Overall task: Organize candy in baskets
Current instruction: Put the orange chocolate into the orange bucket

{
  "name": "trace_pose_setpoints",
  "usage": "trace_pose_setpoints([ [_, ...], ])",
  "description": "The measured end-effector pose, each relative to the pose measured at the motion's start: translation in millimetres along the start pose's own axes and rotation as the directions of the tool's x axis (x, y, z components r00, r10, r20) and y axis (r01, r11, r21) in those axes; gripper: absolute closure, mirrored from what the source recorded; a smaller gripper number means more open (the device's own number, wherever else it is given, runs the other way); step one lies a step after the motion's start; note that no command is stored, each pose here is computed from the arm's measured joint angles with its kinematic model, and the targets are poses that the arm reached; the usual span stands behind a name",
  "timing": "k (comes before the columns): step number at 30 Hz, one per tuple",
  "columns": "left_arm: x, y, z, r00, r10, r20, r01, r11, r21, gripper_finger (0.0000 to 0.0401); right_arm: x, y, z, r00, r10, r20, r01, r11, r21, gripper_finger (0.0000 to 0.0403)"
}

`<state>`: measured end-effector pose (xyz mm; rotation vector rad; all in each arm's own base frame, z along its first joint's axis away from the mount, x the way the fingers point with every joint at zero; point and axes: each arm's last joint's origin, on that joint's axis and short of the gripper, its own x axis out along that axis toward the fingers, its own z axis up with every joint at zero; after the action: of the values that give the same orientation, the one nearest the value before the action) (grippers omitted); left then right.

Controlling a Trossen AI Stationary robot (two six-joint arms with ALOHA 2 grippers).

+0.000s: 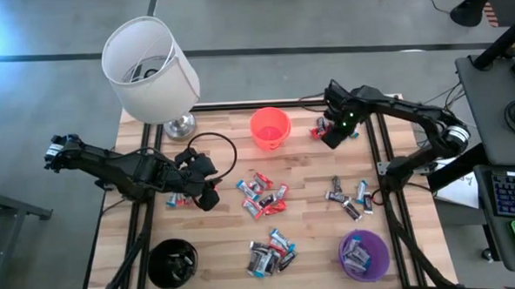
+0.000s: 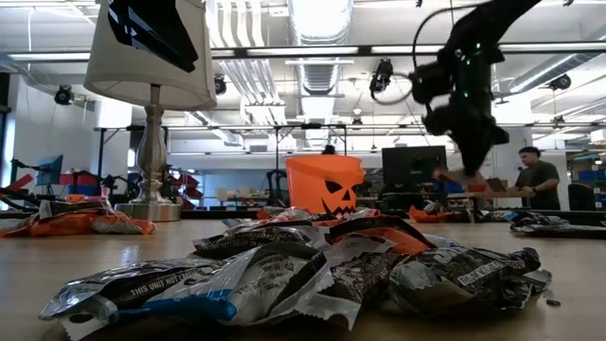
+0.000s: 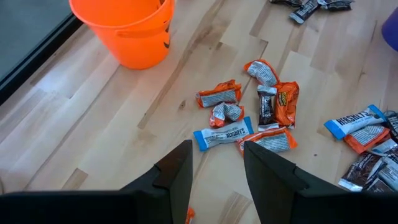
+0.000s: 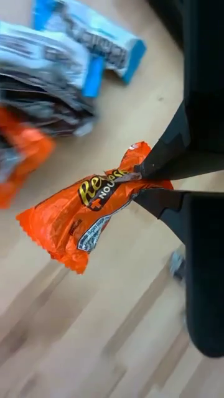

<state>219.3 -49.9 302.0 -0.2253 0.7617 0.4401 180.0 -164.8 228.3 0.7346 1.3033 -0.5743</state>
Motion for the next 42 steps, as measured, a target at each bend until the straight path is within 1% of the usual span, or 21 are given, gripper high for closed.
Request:
trace_pose_setpoints([
  [4,0,0,0,1.0,0.0,0.0,0.0,1.0,0.0,0.0275,-20,10,12,0.991,0.063,0.117,-0.062,0.998,-0.014,0.039],
  [8,0,0,0,1.0,0.0,0.0,0.0,1.0,0.0,0.0275,-39,22,30,0.967,0.117,0.228,-0.106,0.993,-0.057,0.039],
  [13,0,0,0,1.0,0.0,0.0,0.0,1.0,0.0,0.0275,-51,37,53,0.94,0.156,0.303,-0.127,0.985,-0.116,0.039],
  [15,0,0,0,1.0,0.0,0.0,0.0,1.0,0.0,0.0275,-53,43,61,0.937,0.177,0.303,-0.141,0.981,-0.137,0.039],
  [19,0,0,0,1.0,0.0,-0.001,0.0,1.0,0.0,0.0275,-51,54,78,0.936,0.187,0.298,-0.137,0.974,-0.181,0.039],
  [27,0,0,0,1.0,0.0,-0.002,0.0,1.0,0.005,0.0275,-37,79,107,0.94,0.214,0.265,-0.145,0.955,-0.257,0.039],
  [29,0,0,-1,1.0,0.003,-0.006,-0.003,1.0,0.007,0.0275,-33,85,112,0.94,0.232,0.25,-0.161,0.948,-0.276,0.039],
  [34,0,4,-5,0.998,0.034,-0.05,-0.033,0.999,0.008,0.0275,-25,96,122,0.94,0.24,0.244,-0.16,0.938,-0.308,0.039],
  [42,-2,12,-16,0.982,0.116,-0.152,-0.113,0.993,0.025,0.0275,-25,102,127,0.928,0.254,0.274,-0.15,0.925,-0.349,0.039],
])
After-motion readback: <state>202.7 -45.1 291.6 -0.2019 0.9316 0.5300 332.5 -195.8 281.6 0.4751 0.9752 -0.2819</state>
